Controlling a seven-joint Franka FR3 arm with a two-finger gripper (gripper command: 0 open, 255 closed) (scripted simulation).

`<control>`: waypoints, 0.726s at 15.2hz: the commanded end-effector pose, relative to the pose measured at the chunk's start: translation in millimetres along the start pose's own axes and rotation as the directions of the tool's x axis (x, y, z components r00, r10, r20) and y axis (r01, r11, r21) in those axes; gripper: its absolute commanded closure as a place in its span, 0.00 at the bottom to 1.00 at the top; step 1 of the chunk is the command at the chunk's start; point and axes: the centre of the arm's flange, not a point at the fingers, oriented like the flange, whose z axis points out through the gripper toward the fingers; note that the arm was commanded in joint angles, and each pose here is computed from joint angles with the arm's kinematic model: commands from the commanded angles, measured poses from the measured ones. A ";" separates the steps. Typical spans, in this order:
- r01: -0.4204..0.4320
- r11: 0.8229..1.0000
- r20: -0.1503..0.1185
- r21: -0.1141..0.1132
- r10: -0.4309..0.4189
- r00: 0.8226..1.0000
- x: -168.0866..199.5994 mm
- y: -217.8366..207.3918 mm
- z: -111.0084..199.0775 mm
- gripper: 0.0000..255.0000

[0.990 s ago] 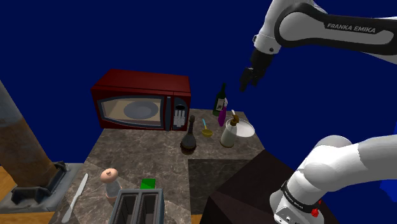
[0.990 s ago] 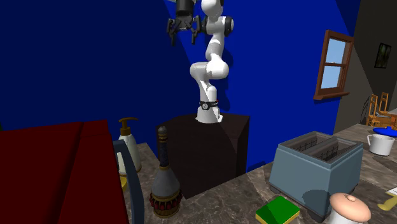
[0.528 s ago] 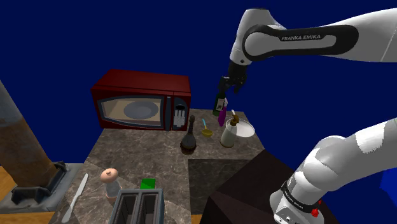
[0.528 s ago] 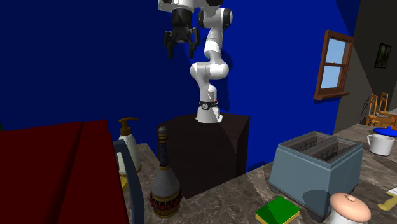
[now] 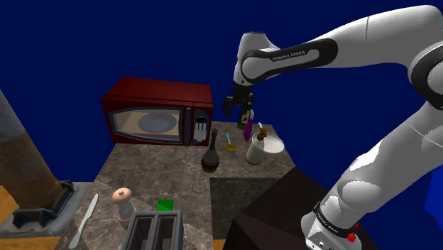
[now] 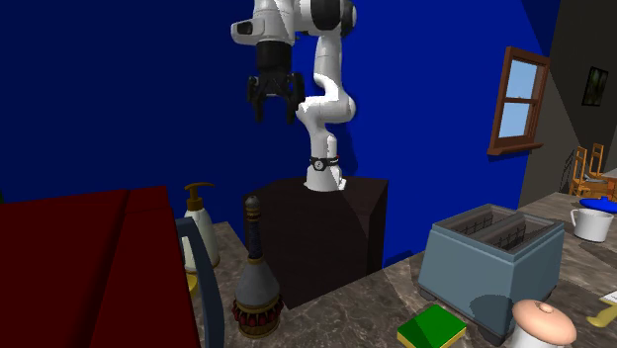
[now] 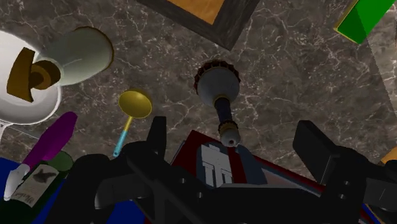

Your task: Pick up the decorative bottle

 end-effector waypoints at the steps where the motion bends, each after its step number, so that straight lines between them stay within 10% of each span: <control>1: -0.033 0.999 0.012 0.000 0.033 0.999 17.7 -4.2 20.5 0.00; 11: -0.186 0.983 0.069 -0.008 0.186 0.980 106.7 -29.8 122.4 0.00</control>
